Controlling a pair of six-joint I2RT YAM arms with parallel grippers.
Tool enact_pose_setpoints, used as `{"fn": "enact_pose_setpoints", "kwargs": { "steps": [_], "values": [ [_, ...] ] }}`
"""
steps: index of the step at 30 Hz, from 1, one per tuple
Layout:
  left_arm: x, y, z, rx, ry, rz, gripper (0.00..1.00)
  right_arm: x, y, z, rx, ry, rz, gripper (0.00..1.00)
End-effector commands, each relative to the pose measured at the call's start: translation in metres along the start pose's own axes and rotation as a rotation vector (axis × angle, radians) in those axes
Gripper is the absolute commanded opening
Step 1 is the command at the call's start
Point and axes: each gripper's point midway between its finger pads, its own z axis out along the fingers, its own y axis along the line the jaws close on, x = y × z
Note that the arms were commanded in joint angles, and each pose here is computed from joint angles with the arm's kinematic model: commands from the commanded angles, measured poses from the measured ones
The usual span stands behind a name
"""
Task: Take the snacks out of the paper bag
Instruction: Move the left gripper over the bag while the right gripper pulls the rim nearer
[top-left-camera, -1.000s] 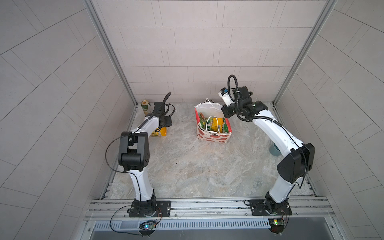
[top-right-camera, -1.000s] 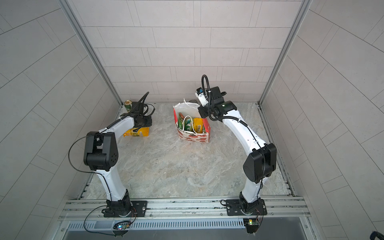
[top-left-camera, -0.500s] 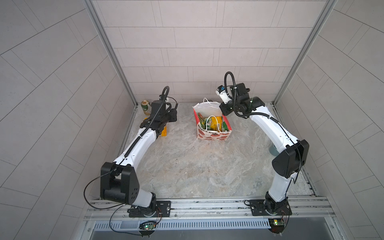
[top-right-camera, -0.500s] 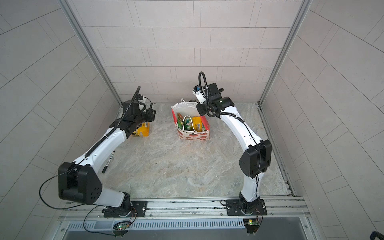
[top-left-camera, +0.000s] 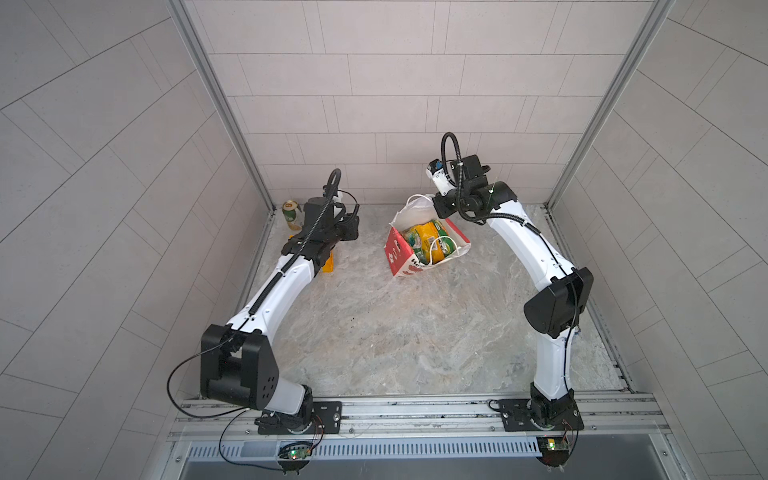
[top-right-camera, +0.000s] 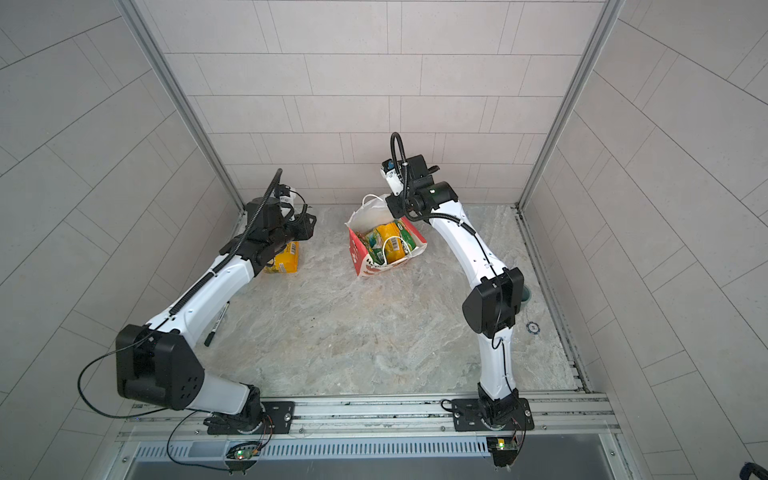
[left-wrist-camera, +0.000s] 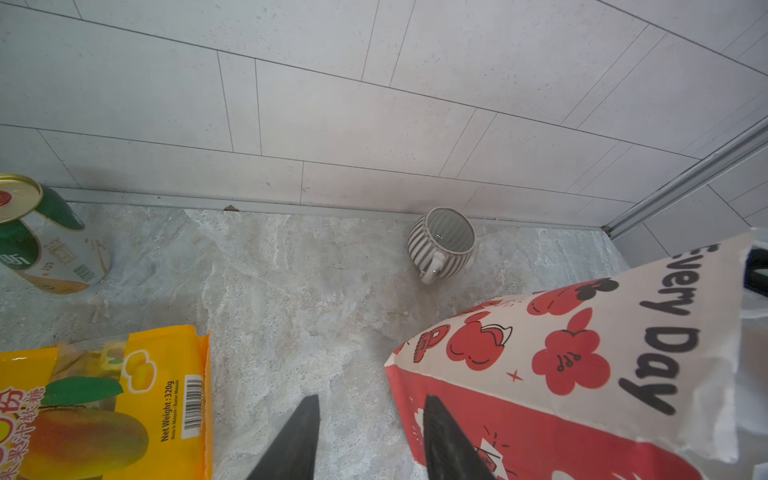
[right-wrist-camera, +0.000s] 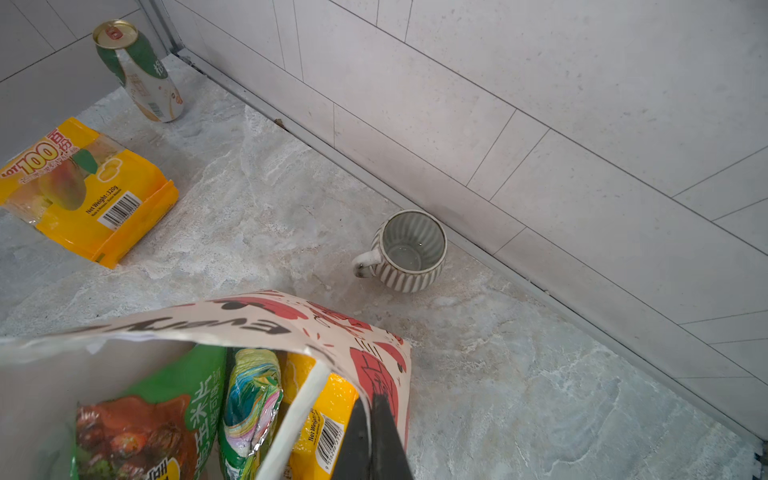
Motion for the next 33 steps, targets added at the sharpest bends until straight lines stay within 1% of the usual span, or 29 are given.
{"fn": "enact_pose_setpoints", "kwargs": {
  "steps": [1, 5, 9, 12, 15, 17, 19, 21, 26, 29, 33],
  "values": [
    [-0.019, -0.025, -0.018, 0.036, -0.039, 0.053, 0.46, -0.038, -0.015, -0.045, 0.069, -0.150, 0.053, 0.00],
    [-0.018, -0.058, -0.031, 0.080, -0.051, 0.096, 0.47, -0.020, -0.016, -0.048, 0.084, -0.137, 0.092, 0.00],
    [-0.002, -0.087, -0.043, 0.116, -0.028, 0.155, 0.46, -0.001, -0.027, -0.055, 0.116, -0.125, 0.169, 0.00],
    [0.012, -0.106, -0.050, 0.152, -0.004, 0.177, 0.46, 0.005, -0.030, -0.068, 0.126, -0.144, 0.208, 0.00],
    [0.024, -0.127, -0.055, 0.198, 0.012, 0.208, 0.46, 0.001, -0.023, -0.079, 0.089, -0.191, 0.219, 0.00],
    [0.036, -0.145, -0.059, 0.234, 0.032, 0.256, 0.46, 0.001, -0.012, -0.083, 0.036, -0.224, 0.209, 0.00],
    [0.045, -0.155, -0.064, 0.236, 0.049, 0.300, 0.46, 0.007, -0.005, -0.086, 0.021, -0.235, 0.195, 0.00],
    [0.052, -0.157, -0.069, 0.226, 0.059, 0.326, 0.46, 0.016, 0.002, -0.088, 0.019, -0.245, 0.180, 0.00],
    [0.054, -0.146, -0.081, 0.193, 0.047, 0.351, 0.45, 0.034, 0.022, -0.093, -0.036, -0.291, 0.161, 0.00],
    [0.046, -0.138, -0.092, 0.152, 0.027, 0.377, 0.44, 0.041, 0.038, -0.099, -0.100, -0.321, 0.138, 0.00],
    [0.035, -0.133, -0.108, 0.144, -0.021, 0.379, 0.43, 0.049, 0.070, -0.108, -0.202, -0.371, 0.058, 0.00]
  ]
}}
